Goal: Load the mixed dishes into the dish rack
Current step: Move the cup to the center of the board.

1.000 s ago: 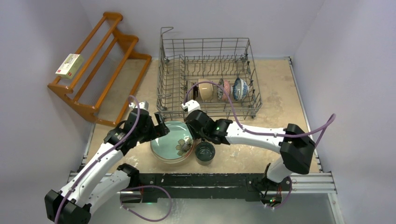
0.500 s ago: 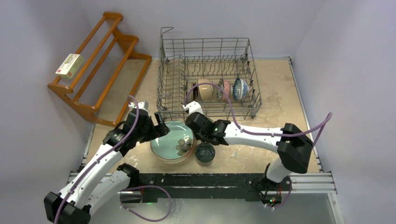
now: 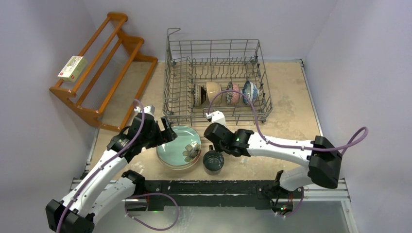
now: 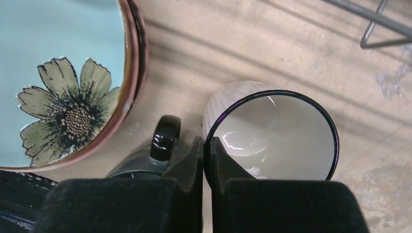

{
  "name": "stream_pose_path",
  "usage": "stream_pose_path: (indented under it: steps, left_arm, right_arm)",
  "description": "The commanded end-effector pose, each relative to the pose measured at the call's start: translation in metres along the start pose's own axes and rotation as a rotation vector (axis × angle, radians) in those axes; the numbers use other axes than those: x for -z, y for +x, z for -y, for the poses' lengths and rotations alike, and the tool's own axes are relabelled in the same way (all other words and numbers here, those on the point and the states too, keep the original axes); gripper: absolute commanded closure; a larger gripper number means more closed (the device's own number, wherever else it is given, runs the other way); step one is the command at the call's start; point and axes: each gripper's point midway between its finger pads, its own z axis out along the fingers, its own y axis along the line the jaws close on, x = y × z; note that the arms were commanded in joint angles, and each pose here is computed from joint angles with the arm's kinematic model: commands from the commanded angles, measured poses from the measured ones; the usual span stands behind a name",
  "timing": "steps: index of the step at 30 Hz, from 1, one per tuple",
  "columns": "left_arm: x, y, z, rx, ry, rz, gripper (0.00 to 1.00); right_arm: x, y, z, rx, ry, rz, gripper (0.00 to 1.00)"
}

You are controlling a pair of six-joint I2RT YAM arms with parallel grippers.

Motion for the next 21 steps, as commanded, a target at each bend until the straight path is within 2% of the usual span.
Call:
stream_pose_path:
  steps: [1, 3, 7, 11, 21]
  left_arm:
    - [-0.001, -0.007, 0.006, -0.016, 0.032, 0.025, 0.13]
    - [-0.002, -0.007, 0.006, -0.019, 0.029, 0.021, 0.13]
    - [-0.002, -0.007, 0.006, -0.022, 0.029, 0.022, 0.13]
    - [-0.001, -0.008, 0.007, -0.022, 0.033, 0.025, 0.13]
    - [0.001, -0.005, 0.011, -0.026, 0.061, 0.014, 0.13]
  right_arm:
    - [0.010, 0.034, 0.024, -0.070, 0.088, -0.100, 1.00]
    - [0.012, 0.040, 0.030, -0.082, 0.109, -0.113, 0.95]
    - [0.012, 0.044, 0.035, -0.107, 0.146, -0.121, 0.71]
    - [0.016, 0.029, 0.031, -0.130, 0.135, -0.078, 0.61]
    - [0.050, -0.013, 0.031, -0.209, 0.098, 0.035, 0.55]
